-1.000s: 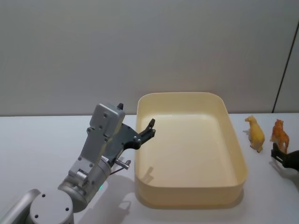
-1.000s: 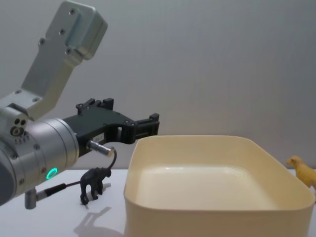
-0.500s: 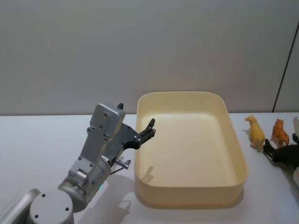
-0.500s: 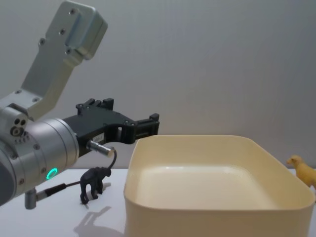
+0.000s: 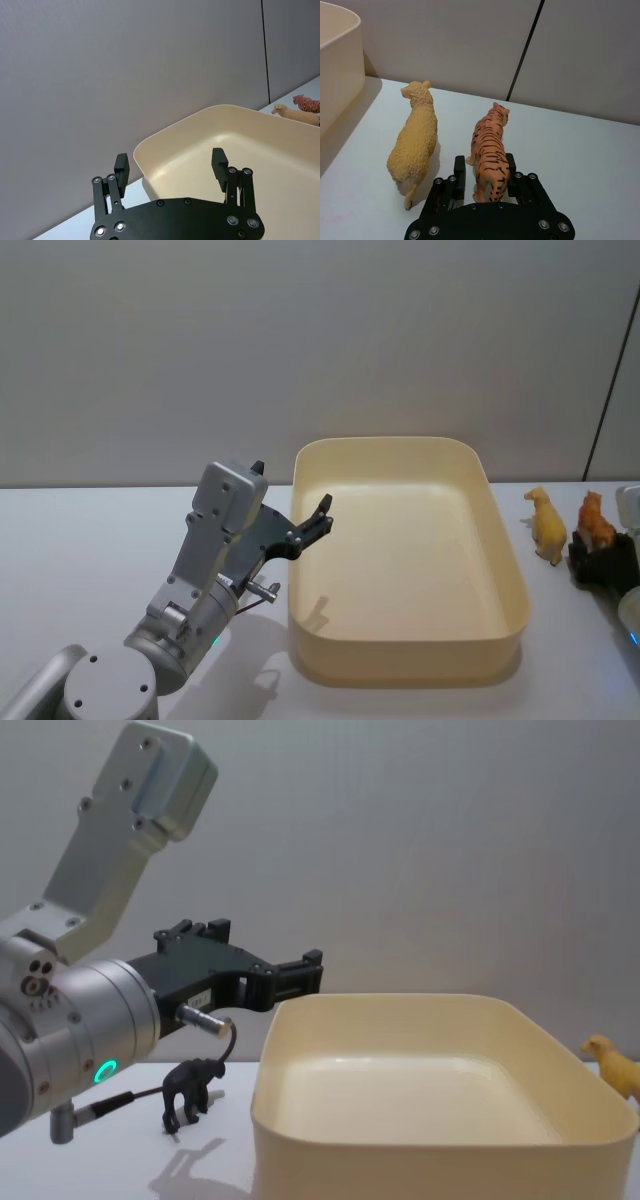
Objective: Pick up the toy alternately with two hands and place it into the central storage box.
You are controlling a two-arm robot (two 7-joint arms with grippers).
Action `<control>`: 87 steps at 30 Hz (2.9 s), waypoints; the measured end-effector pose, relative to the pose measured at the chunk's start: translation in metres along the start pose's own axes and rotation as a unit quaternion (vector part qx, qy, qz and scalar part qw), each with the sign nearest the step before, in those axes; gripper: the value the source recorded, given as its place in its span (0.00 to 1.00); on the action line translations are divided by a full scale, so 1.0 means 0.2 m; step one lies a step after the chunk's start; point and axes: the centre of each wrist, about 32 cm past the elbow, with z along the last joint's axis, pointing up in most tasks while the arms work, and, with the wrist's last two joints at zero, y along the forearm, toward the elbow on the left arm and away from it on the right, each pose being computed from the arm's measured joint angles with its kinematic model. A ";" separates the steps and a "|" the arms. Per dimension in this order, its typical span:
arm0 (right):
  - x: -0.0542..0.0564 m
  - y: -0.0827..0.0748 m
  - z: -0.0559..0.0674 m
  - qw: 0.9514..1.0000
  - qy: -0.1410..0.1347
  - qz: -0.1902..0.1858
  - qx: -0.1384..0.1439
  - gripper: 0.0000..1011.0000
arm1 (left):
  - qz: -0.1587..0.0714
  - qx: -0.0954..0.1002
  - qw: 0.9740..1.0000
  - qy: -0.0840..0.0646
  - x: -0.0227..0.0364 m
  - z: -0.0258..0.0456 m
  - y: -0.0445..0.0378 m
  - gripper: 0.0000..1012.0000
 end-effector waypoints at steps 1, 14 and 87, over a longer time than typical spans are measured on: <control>0.00 0.00 0.00 1.000 -0.001 0.000 0.000 0.45 | 0.000 0.000 1.000 0.000 0.000 0.000 0.000 0.99; 0.01 -0.07 -0.01 1.000 0.002 -0.007 0.010 0.27 | 0.000 0.000 1.000 0.000 0.000 0.000 0.000 0.99; -0.21 -0.14 0.45 0.973 0.044 0.190 0.125 0.95 | 0.000 0.000 1.000 0.000 0.000 0.000 0.000 0.99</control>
